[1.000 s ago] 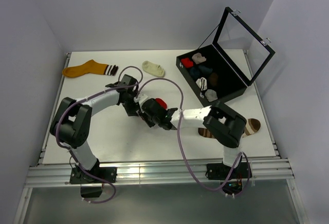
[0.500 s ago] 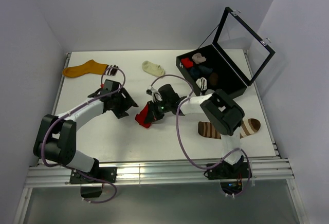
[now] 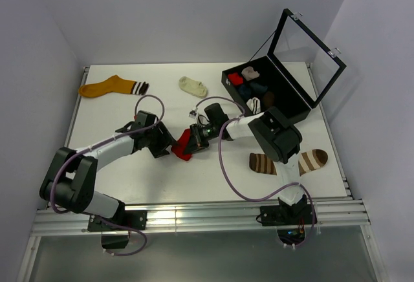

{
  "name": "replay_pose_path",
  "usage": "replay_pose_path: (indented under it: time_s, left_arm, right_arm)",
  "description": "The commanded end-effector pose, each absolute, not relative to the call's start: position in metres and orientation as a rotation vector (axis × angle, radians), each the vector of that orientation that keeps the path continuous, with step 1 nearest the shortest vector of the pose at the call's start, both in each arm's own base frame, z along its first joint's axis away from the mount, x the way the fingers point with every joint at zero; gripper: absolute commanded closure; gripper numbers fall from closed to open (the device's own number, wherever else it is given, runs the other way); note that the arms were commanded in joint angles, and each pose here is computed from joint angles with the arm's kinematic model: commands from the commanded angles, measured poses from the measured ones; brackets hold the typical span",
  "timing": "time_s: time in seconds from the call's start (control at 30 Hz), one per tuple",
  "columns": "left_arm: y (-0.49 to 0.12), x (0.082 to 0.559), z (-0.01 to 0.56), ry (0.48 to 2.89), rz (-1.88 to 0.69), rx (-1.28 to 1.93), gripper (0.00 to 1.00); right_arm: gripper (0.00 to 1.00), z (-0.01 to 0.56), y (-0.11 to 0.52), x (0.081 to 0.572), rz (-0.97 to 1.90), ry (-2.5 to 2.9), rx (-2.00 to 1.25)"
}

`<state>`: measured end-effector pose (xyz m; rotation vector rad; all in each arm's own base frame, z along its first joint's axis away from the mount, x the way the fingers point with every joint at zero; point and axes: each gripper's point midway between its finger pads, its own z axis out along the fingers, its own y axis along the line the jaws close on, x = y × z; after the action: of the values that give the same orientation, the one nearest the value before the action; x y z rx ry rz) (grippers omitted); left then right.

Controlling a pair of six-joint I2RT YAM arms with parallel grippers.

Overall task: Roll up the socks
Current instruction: Roll the sock at the center of the board.

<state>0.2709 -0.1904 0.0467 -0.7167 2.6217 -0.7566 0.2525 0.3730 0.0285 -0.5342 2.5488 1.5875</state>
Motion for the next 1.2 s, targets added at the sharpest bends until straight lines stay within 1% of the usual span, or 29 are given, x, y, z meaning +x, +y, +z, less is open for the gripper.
replay_pose_path:
  time_s: [0.0,0.13,0.17,0.27,0.37,0.4,0.47,0.5,0.57,0.6,0.83,0.93,1.17]
  left_arm:
    - [-0.198,0.277,0.044,2.613,-0.781,-0.722,0.4]
    - [-0.196,0.274,0.03,2.664,-0.723,-0.721,0.48]
    - [-0.195,0.273,0.027,2.675,-0.709,-0.718,0.52]
    - [-0.193,0.272,0.019,2.706,-0.674,-0.725,0.57]
    - [-0.191,0.271,0.013,2.727,-0.643,-0.727,0.6]
    - [-0.19,0.273,0.014,2.729,-0.627,-0.725,0.6]
    - [-0.187,0.273,0.011,2.745,-0.588,-0.715,0.62]
    - [-0.188,0.275,0.012,2.747,-0.582,-0.706,0.62]
    - [-0.187,0.276,0.012,2.754,-0.568,-0.69,0.63]
    - [-0.188,0.278,0.012,2.761,-0.559,-0.686,0.62]
    - [-0.191,0.286,0.012,2.811,-0.523,-0.623,0.65]
    - [-0.192,0.29,0.012,2.83,-0.509,-0.595,0.65]
    - [-0.197,0.292,0.013,2.846,-0.511,-0.572,0.65]
  right_arm:
    - [1.0,0.004,0.366,0.25,1.509,2.663,-0.477]
    - [1.0,0.004,0.364,0.252,1.482,2.661,-0.484]
    - [1.0,0.005,0.364,0.252,1.471,2.662,-0.487]
    - [0.98,0.011,0.363,0.257,1.434,2.632,-0.508]
    - [0.87,0.016,0.361,0.259,1.388,2.615,-0.539]
    - [0.75,0.016,0.36,0.261,1.344,2.599,-0.562]
    - [0.66,0.025,0.359,0.262,1.284,2.57,-0.598]
    - [0.6,0.024,0.358,0.265,1.202,2.548,-0.62]
    - [0.56,0.039,0.356,0.266,1.132,2.484,-0.645]
    - [0.54,0.038,0.353,0.272,1.016,2.454,-0.654]
    - [0.48,0.066,0.339,0.289,0.457,2.199,-0.755]
    - [0.47,0.071,0.356,0.273,0.378,2.123,-0.85]
    - [0.46,0.063,0.38,0.268,0.262,2.053,-0.959]
